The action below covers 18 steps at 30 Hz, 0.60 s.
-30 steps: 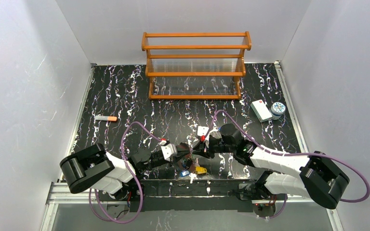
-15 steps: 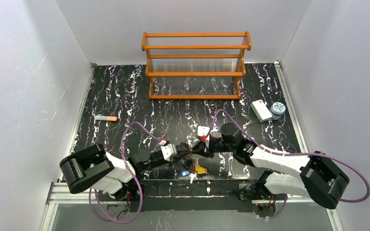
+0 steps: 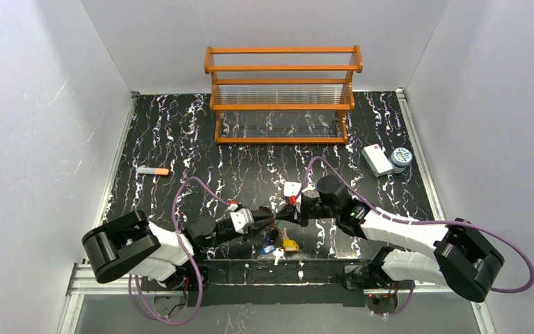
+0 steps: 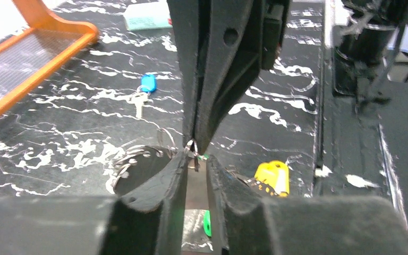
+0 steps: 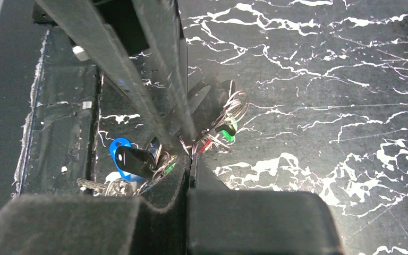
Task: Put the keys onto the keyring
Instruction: Adjust the key on the keyring.
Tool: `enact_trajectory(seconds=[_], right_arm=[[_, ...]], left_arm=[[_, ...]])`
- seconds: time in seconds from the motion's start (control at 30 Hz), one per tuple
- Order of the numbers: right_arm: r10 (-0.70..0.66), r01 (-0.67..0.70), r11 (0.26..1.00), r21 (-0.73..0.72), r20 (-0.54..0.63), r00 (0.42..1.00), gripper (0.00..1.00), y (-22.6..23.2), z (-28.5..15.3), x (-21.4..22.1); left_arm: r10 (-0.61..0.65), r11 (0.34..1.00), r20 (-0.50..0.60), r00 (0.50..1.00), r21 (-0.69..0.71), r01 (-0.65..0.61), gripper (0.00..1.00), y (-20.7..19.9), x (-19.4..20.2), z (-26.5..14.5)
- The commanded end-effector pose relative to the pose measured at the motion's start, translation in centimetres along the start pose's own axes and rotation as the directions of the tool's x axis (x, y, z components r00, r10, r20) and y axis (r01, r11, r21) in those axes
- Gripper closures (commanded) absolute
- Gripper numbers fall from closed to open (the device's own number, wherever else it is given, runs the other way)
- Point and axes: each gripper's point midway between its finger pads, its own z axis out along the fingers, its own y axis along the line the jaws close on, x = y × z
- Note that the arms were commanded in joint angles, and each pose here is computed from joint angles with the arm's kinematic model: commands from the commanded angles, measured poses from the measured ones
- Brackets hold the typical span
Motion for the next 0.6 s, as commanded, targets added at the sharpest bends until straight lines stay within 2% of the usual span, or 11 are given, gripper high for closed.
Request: enact_trajectory(seconds=[0.0, 0.1, 0.2, 0.43, 0.57], right_arm=[[-0.018, 0.02, 0.999, 0.037, -0.061, 0.998, 0.99, -1.4, 0.1, -0.6], [0.014, -0.003, 0.998, 0.063, -0.171, 0.985, 0.99, -2.0, -0.1, 1.2], [0.058, -0.033, 0.995, 0.093, -0.28, 0.958, 0.99, -2.8, -0.2, 2.9], [0.14, -0.1, 0.989, 0.108, -0.488, 0.861, 0.99, -3.6, -0.2, 6.0], [0.152, -0.101, 0.988, 0.118, -0.608, 0.779, 0.99, -3.8, -0.7, 8.2]], left_arm=[[0.055, 0.992, 0.042, 0.998, -0.117, -0.05, 0.74, 2.1, -1.6, -0.7], [0.072, 0.984, -0.032, 0.997, -0.159, -0.076, 0.64, 3.0, -0.5, -1.1], [0.071, 0.978, -0.114, 0.991, -0.189, -0.091, 0.6, 3.7, 0.6, -1.4], [0.042, 0.974, -0.191, 0.981, -0.212, -0.083, 0.6, 4.1, 2.5, -1.6], [0.057, 0.989, -0.217, 0.975, -0.124, -0.085, 0.65, 2.9, 3.3, -0.6]])
